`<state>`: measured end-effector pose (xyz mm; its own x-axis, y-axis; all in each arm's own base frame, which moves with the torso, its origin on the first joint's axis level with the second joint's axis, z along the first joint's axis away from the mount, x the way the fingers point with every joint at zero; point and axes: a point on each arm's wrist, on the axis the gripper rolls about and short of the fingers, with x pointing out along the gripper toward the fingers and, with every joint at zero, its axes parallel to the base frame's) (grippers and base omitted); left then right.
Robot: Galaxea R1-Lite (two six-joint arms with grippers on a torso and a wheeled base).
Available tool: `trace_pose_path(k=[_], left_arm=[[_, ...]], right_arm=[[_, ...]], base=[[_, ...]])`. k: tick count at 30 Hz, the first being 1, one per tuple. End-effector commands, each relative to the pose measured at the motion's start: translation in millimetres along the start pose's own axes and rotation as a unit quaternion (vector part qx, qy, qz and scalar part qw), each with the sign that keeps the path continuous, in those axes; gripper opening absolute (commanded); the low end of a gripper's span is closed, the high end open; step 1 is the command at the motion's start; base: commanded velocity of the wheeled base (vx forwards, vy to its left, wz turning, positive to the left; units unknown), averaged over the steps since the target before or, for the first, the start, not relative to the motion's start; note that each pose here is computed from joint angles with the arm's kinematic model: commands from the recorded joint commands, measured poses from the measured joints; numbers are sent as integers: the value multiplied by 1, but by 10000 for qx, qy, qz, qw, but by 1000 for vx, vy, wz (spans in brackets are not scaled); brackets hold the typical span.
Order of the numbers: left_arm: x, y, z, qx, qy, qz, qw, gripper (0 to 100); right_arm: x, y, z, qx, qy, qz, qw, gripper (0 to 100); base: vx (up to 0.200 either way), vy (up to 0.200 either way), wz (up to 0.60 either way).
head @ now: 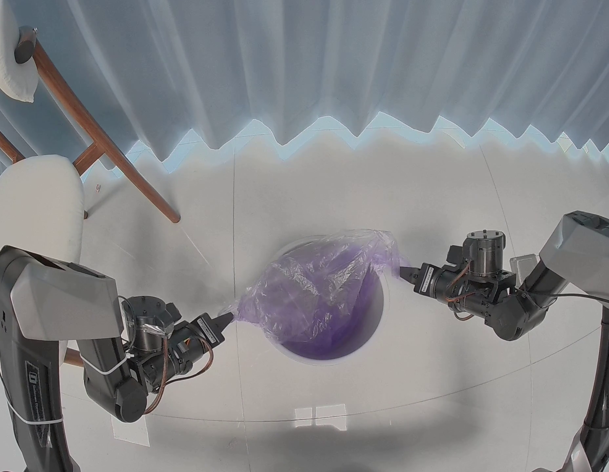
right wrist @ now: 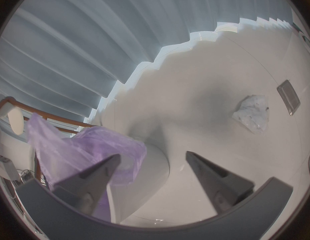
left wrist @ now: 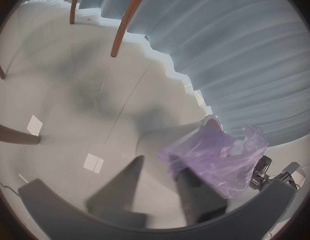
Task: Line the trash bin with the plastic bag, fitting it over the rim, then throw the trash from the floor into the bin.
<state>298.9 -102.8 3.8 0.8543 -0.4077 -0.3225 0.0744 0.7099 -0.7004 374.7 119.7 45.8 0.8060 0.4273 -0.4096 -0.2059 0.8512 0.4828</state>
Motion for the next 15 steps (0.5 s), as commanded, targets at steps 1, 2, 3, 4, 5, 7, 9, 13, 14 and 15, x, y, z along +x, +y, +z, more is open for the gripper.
trace_pose_path(k=[1, 2, 3, 4, 5, 7, 9, 13, 14, 15], left_arm=[[-18, -4, -3, -29, 72, 33, 10000, 100], [-21, -8, -3, -88, 77, -1, 9999, 100], [-25, -12, -5, -174, 99, -28, 9998, 100], [-30, -16, -6, -268, 116, -60, 9996, 100], [-30, -16, -6, -268, 116, -60, 9996, 100], [-52, -28, -1, -384, -16, -123, 9992, 100], [-78, -36, 7, -391, -166, -216, 9989, 100], [-134, -45, 14, -384, -438, -437, 9973, 100], [-145, -50, 16, -363, -523, -565, 9964, 100], [-154, -56, 20, -376, -661, -727, 9944, 100]], right_arm=[[-35, 9, 11, 338, -213, 81, 9992, 100], [-43, 12, 14, 474, -258, 111, 9985, 100], [-51, 15, 17, 604, -308, 146, 9976, 100], [-60, 18, 20, 770, -350, 180, 9963, 100], [-60, 18, 20, 770, -350, 180, 9963, 100], [-83, 22, 26, 1242, -450, 230, 9910, 100], [-95, 29, 35, 1537, -509, 294, 9864, 100], [-116, 56, 54, 1980, -435, 527, 9778, 100], [-120, 67, 57, 2060, -370, 634, 9758, 100], [-124, 76, 61, 2133, -319, 725, 9738, 100]], base=[[0, 0, 0], [0, 0, 0], [0, 0, 0], [0, 0, 0], [0, 0, 0], [0, 0, 0], [0, 0, 0], [0, 0, 0], [0, 0, 0], [0, 0, 0]])
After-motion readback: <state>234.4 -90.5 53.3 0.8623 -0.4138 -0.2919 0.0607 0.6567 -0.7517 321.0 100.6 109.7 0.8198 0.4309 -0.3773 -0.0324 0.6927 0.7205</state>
